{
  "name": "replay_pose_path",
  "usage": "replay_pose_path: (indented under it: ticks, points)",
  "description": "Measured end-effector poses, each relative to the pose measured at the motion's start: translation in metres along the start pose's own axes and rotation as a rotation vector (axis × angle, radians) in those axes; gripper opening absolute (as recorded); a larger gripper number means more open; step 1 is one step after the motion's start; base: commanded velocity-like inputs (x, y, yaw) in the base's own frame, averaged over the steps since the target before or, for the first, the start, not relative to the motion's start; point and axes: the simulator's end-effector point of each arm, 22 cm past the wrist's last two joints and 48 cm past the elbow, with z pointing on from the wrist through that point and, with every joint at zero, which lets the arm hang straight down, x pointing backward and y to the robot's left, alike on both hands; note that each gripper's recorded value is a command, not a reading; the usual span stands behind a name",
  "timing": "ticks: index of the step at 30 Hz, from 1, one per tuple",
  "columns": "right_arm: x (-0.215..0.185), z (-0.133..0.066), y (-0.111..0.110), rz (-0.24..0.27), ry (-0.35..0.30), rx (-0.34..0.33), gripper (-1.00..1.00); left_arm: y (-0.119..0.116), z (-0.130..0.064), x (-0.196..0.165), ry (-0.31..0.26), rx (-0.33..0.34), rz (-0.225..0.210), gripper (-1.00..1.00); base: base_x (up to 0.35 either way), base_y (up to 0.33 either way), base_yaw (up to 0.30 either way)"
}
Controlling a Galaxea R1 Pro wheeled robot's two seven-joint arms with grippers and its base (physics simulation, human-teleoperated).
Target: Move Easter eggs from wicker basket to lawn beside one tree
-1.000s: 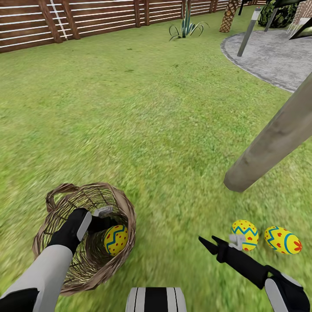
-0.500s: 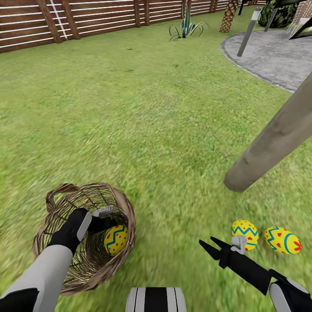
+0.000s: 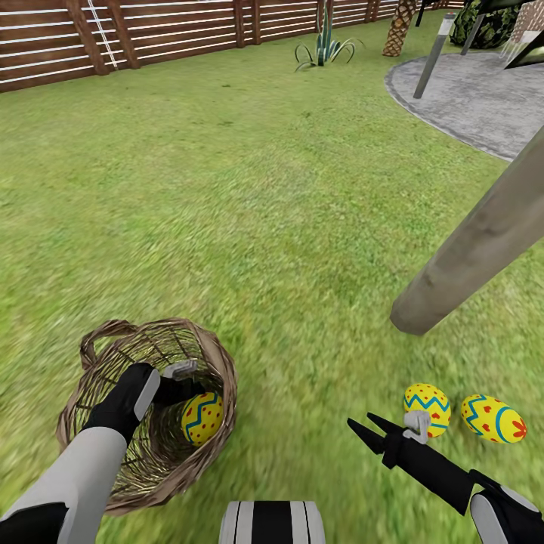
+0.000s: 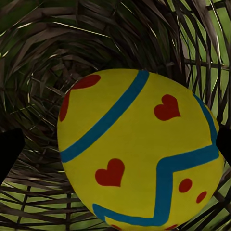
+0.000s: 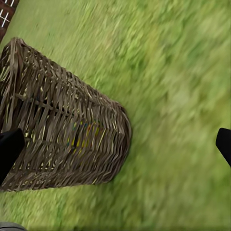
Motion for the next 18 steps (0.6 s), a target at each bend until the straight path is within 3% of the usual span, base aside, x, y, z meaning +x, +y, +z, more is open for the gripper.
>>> replay_pose_path:
  ticks: [11, 18]
  points:
    - [0.000, 0.000, 0.000, 0.001, 0.001, 0.001, 1.00, 0.000, 0.000, 0.001, 0.002, 0.000, -0.001, 1.00, 0.000, 0.000, 0.000]
    - [0.005, 0.001, -0.004, 0.008, 0.009, 0.006, 1.00, 0.002, 0.006, 0.011, 0.043, -0.002, -0.006, 1.00, 0.000, 0.000, 0.000]
